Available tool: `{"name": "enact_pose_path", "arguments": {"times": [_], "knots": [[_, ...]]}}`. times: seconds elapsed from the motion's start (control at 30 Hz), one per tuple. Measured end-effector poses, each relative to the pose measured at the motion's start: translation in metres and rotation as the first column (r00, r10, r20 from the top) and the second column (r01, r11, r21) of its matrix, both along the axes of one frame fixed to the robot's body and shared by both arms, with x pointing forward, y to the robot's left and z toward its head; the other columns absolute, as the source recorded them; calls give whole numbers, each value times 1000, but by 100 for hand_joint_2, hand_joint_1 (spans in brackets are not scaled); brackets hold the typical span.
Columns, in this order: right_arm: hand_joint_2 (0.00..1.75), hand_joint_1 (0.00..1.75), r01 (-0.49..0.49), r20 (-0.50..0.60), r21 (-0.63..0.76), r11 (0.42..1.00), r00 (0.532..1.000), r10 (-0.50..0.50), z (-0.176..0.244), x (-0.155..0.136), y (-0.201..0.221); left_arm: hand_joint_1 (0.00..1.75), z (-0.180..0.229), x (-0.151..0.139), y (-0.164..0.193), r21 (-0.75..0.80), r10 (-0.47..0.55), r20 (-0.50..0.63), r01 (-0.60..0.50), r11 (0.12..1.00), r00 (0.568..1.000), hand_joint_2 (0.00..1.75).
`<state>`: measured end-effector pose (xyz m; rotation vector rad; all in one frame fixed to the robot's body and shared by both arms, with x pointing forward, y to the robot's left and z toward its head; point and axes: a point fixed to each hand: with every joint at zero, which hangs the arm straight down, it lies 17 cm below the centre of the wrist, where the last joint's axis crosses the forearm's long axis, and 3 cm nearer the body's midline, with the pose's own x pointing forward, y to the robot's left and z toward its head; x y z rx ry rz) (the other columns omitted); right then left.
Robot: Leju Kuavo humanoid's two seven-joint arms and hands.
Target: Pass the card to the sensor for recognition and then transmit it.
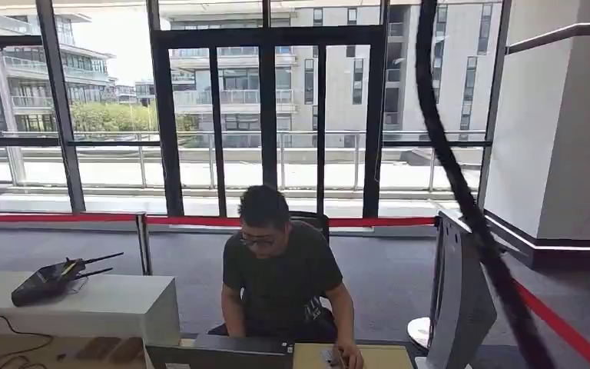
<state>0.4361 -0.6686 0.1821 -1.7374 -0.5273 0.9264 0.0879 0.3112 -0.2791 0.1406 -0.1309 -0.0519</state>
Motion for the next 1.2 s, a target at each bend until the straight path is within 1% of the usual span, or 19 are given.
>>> {"name": "enact_pose_path", "arguments": {"times": [0.07,0.13,0.2,0.33,0.4,0.5,0.53,0.63,0.67,0.73,0.8,0.9,0.97,1.07,1.13,1.2], "knots": [[0,0,25,-9,7,1000,1000,-25,-17,-21,-17,0,0,0,0,1,0,-2,0,1000,1000,0],[0,0,51,-7,43,998,999,-51,-39,-46,-35,0,0,0,0,3,-9,-3,9,1000,1000,0],[0,0,96,2,92,991,995,-96,-61,-74,-54,0,0,-1,0,2,-15,-6,15,1000,1000,0],[0,0,118,-5,128,985,993,-118,-95,-114,-74,0,0,0,-1,-2,-12,-5,12,1000,1000,0],[0,0,155,-30,194,969,988,-152,-125,-142,-81,0,0,0,-1,-5,-11,-9,11,1000,1000,0],[0,0,246,-99,283,927,969,-227,-176,-181,-80,0,0,-2,-1,-4,1,-21,-1,1000,1000,0],[0,0,273,-129,315,909,961,-244,-196,-194,-73,0,0,-2,1,6,20,-24,-20,1000,999,0],[0,0,310,-209,386,869,947,-245,-245,-213,-42,0,0,-3,6,37,76,-32,-75,997,997,0],[0,0,331,-237,441,834,940,-247,-269,-222,-23,0,0,-3,6,46,90,-32,-88,995,995,0],[0,0,355,-281,529,771,930,-236,-302,-232,6,0,0,-2,7,54,110,-30,-109,993,993,0],[0,0,373,-320,625,686,924,-210,-335,-243,44,0,0,-1,6,59,130,-23,-128,990,991,0],[0,0,405,-368,707,580,911,-188,-372,-259,97,0,0,0,5,60,142,-16,-141,988,990,0],[0,0,436,-386,751,495,899,-206,-390,-270,127,0,0,0,4,58,153,-16,-152,987,988,0],[0,0,475,-399,803,360,877,-267,-408,-284,161,0,0,0,6,64,180,-16,-179,982,984,0],[0,0,495,-422,826,271,860,-287,-418,-291,185,0,0,1,6,68,218,-8,-217,974,976,0],[0,0,510,-443,840,184,842,-309,-428,-298,208,0,1,3,5,62,276,8,-276,959,961,0]]}}
